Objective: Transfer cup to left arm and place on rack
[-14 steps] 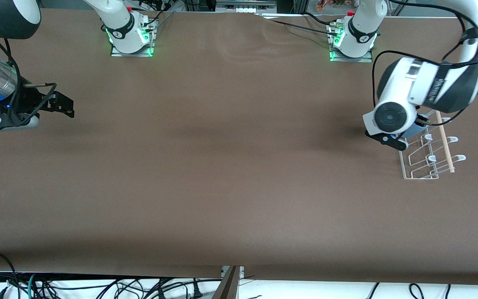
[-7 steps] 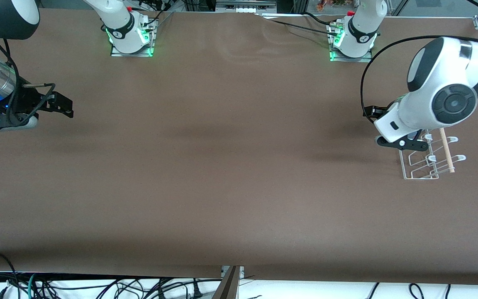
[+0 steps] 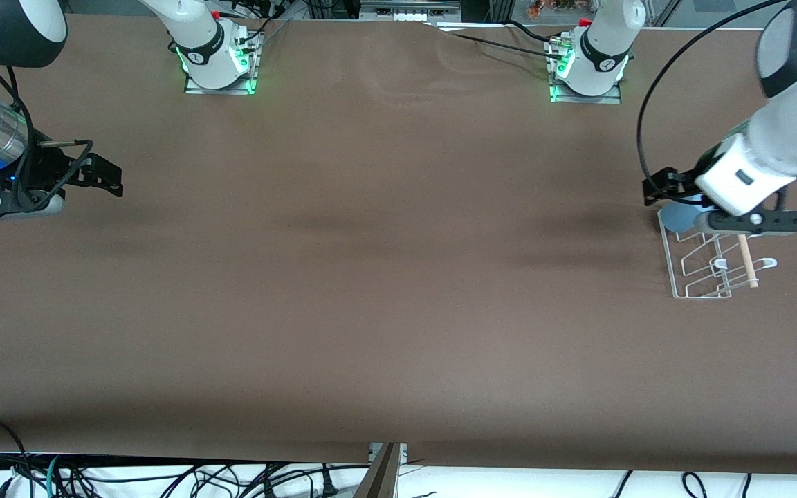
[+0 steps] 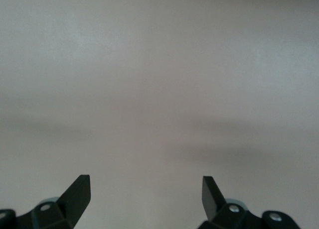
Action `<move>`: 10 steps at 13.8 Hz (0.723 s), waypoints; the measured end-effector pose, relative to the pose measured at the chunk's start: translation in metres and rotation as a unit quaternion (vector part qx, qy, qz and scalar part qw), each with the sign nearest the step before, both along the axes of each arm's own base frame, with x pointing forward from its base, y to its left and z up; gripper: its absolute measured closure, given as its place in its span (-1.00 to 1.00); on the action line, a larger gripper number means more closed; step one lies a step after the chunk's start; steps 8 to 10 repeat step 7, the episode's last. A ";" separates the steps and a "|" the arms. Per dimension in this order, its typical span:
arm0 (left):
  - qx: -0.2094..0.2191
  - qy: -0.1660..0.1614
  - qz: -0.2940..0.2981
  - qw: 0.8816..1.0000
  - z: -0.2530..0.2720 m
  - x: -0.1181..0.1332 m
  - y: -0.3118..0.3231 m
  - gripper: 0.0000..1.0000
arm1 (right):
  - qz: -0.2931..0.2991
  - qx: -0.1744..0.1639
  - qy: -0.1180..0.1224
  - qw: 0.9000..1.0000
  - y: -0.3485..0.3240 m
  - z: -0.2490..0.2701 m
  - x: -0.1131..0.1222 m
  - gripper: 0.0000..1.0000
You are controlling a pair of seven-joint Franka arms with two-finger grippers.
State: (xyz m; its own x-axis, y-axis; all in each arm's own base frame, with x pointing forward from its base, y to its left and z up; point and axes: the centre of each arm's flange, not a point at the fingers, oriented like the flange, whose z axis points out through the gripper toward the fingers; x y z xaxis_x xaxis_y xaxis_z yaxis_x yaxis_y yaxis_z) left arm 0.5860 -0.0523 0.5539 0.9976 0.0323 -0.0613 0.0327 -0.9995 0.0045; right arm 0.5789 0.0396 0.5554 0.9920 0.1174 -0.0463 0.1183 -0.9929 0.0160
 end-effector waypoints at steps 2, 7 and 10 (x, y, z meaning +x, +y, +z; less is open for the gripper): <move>0.000 -0.022 -0.002 1.000 -0.004 0.001 0.008 -1.00 | 0.000 0.000 0.000 1.000 0.000 0.000 0.000 -0.98; 0.001 -0.040 -0.009 0.999 -0.022 -0.030 0.005 -1.00 | 0.000 0.000 0.000 1.000 0.000 0.000 0.000 -0.98; 0.001 -0.040 -0.009 0.999 -0.022 -0.030 0.005 -1.00 | 0.000 0.000 0.000 1.000 0.000 0.000 0.000 -0.98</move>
